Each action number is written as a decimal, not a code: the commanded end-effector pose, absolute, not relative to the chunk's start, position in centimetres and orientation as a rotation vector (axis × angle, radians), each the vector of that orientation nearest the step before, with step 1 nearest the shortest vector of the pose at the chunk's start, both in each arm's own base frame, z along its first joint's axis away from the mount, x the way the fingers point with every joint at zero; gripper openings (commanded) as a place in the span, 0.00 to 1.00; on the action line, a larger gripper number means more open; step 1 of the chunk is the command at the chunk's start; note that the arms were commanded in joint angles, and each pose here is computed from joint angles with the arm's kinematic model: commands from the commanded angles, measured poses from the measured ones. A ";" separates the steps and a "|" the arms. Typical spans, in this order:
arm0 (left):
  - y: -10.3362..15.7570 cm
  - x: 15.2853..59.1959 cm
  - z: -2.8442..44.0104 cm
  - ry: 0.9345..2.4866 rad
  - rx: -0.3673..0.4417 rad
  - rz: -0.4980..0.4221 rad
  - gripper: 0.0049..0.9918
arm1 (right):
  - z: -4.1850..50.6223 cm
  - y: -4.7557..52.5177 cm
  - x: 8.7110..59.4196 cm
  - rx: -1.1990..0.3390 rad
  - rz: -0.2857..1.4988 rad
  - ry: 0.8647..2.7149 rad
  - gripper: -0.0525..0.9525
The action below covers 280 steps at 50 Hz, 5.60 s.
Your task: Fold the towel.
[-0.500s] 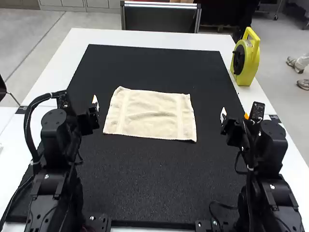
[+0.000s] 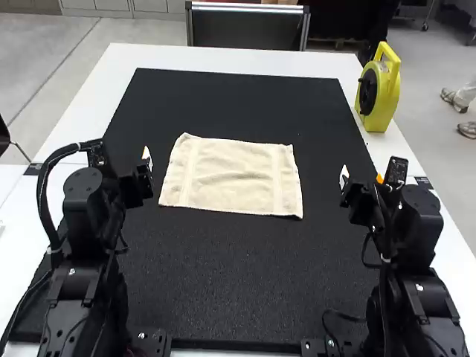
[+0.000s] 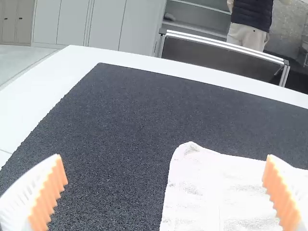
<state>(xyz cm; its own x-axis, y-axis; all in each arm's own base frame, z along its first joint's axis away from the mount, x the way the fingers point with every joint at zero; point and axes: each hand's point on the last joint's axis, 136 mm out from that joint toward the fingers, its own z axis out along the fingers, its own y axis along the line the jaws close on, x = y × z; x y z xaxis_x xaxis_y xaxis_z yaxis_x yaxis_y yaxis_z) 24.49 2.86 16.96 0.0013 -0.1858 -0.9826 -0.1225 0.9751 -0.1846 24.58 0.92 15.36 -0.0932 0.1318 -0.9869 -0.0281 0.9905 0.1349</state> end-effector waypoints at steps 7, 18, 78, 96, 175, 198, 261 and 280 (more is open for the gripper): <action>3.0 24.5 17.0 1.566 -0.255 -0.051 0.97 | 15.2 0.9 24.6 0.091 0.135 1.657 0.96; 3.0 24.5 17.0 1.564 -0.255 -0.051 0.97 | 15.2 0.9 24.6 0.091 0.135 1.657 0.96; 3.0 24.5 17.0 1.564 -0.255 -0.051 0.97 | 15.2 0.9 24.6 0.090 0.136 1.657 0.96; 3.0 24.5 17.0 1.566 -0.255 -0.051 0.97 | 15.3 0.9 24.6 0.091 0.135 1.655 0.96; 2.4 23.6 24.0 1.299 -0.013 0.160 0.94 | 20.5 1.7 24.4 -0.306 -0.185 1.410 0.96; 2.5 21.6 31.3 1.128 -0.021 0.181 0.93 | 32.2 -1.9 22.2 -0.005 -0.063 1.141 0.95; 3.2 38.1 24.4 1.766 0.001 0.142 0.89 | 17.7 -2.2 34.6 0.285 0.311 1.881 0.93; 7.8 35.8 17.8 1.888 -0.221 0.187 0.94 | 16.3 -3.6 34.2 0.246 0.147 1.850 0.95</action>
